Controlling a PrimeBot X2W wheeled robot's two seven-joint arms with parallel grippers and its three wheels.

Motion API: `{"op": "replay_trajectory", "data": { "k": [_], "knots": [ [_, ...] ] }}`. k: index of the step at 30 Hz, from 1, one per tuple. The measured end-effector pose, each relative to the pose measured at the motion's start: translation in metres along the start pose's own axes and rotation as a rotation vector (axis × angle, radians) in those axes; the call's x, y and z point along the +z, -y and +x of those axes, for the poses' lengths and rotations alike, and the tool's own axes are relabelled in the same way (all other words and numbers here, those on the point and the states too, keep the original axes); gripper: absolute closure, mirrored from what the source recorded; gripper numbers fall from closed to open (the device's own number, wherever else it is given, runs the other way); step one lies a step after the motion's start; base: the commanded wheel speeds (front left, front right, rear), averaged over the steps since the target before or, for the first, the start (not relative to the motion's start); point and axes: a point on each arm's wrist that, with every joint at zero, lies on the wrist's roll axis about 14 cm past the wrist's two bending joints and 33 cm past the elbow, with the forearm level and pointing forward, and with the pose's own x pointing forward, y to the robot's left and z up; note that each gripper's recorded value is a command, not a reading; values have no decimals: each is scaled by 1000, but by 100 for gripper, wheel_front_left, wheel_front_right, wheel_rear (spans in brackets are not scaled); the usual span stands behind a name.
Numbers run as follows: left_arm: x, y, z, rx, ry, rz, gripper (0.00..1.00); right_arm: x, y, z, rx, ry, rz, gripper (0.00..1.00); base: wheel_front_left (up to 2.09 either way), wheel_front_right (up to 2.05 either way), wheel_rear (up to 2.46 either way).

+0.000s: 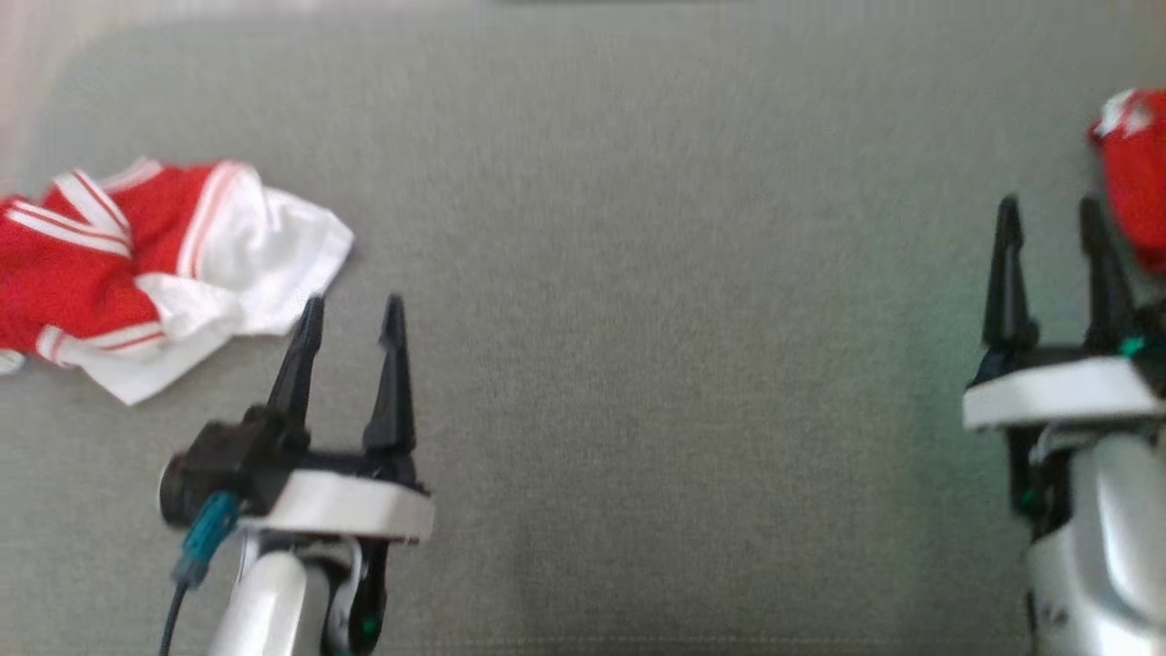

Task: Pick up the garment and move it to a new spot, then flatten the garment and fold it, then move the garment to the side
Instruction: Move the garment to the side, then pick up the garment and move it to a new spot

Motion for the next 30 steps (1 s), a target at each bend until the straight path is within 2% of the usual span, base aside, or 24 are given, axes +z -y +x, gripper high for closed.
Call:
{"op": "replay_trajectory", "data": {
  "k": [3,7,12,23,30],
  "knots": [
    [9,-6,-19,24,13,-17,0,19,-15,-24,20,51,51,0,0,0,0],
    [15,-3,-48,12,23,-5,0,21,-34,-64,57,51,90,0,0,0,0],
    [22,-12,-77,44,43,12,0,21,-32,-97,42,49,91,0,0,0,0],
    [36,-18,-101,66,87,37,0,2,-41,-127,55,-9,97,0,0,0,0],
    [38,-19,-101,64,95,45,0,-1,-39,-131,48,-18,98,0,0,0,0]
  ]
}}
